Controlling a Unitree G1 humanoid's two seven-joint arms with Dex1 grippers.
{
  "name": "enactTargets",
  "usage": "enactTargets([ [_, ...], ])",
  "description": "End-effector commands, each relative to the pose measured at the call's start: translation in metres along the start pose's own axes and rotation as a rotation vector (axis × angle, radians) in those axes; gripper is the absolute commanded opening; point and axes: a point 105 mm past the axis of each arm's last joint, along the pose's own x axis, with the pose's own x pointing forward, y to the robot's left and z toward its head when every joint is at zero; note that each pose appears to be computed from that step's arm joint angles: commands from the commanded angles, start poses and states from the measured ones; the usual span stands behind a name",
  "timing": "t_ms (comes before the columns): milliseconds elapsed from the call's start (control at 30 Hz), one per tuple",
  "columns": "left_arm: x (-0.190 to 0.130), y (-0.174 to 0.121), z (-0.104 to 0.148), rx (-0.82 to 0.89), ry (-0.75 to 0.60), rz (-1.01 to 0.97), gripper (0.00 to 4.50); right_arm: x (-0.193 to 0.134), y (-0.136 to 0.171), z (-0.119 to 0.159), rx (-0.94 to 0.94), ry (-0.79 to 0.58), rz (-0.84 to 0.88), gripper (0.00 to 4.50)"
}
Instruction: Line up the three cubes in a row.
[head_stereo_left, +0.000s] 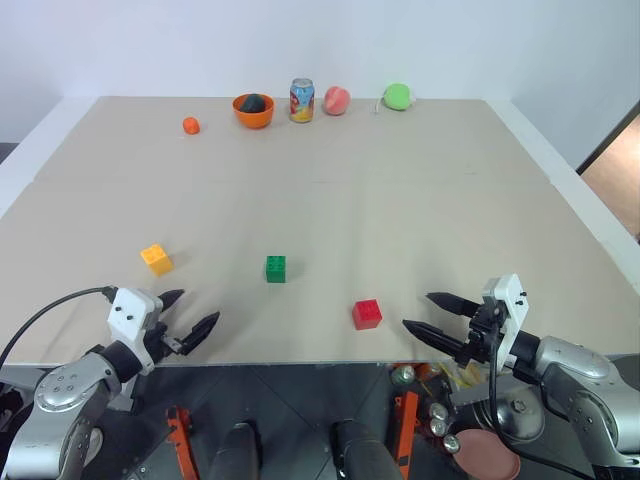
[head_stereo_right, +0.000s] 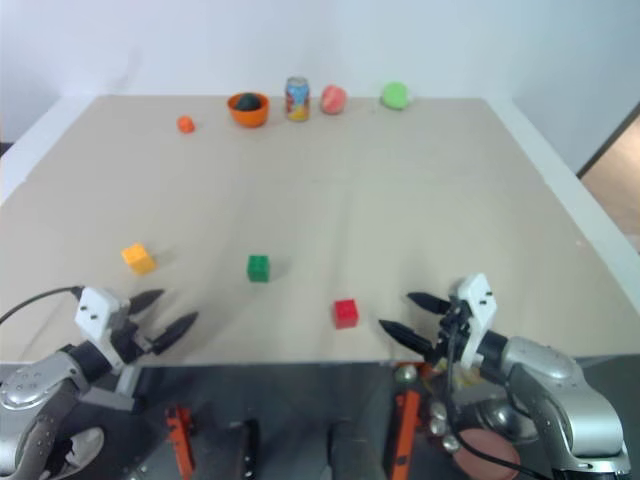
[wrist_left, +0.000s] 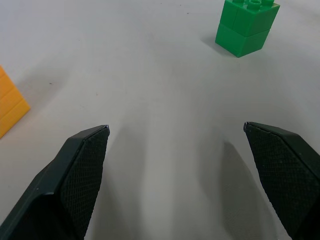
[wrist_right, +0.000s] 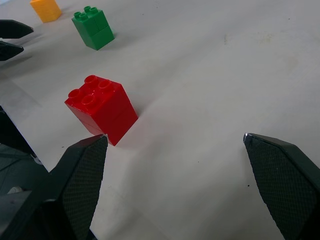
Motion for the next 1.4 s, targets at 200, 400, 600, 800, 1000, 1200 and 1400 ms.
enactTargets([
  [200,0.006,-0.028,0.056,0.131,-0.222,-0.379,4.45,-0.018,0.045,0.017,-0.093,0.059,0.178,4.5],
  [400,0.012,-0.047,0.068,0.163,-0.272,-0.533,4.45,-0.019,0.051,0.015,-0.08,0.069,0.139,4.5],
  [600,0.011,-0.064,0.06,0.212,-0.247,-0.681,4.45,-0.009,0.06,0.012,-0.076,0.052,0.098,4.5],
  [800,0.014,-0.07,0.061,0.195,-0.261,-0.711,4.45,-0.004,0.074,0.014,-0.034,0.016,0.074,4.5],
  [1000,0.017,-0.074,0.061,0.188,-0.263,-0.734,4.45,0.006,0.081,0.008,-0.017,0.008,0.023,4.5],
  [1200,0.019,-0.072,0.064,0.189,-0.261,-0.743,4.45,0.025,0.074,0.005,-0.006,-0.003,-0.057,4.5],
  [1400,0.016,-0.072,0.067,0.182,-0.255,-0.735,4.45,0.042,0.068,0.005,0.0,-0.004,-0.106,4.5],
])
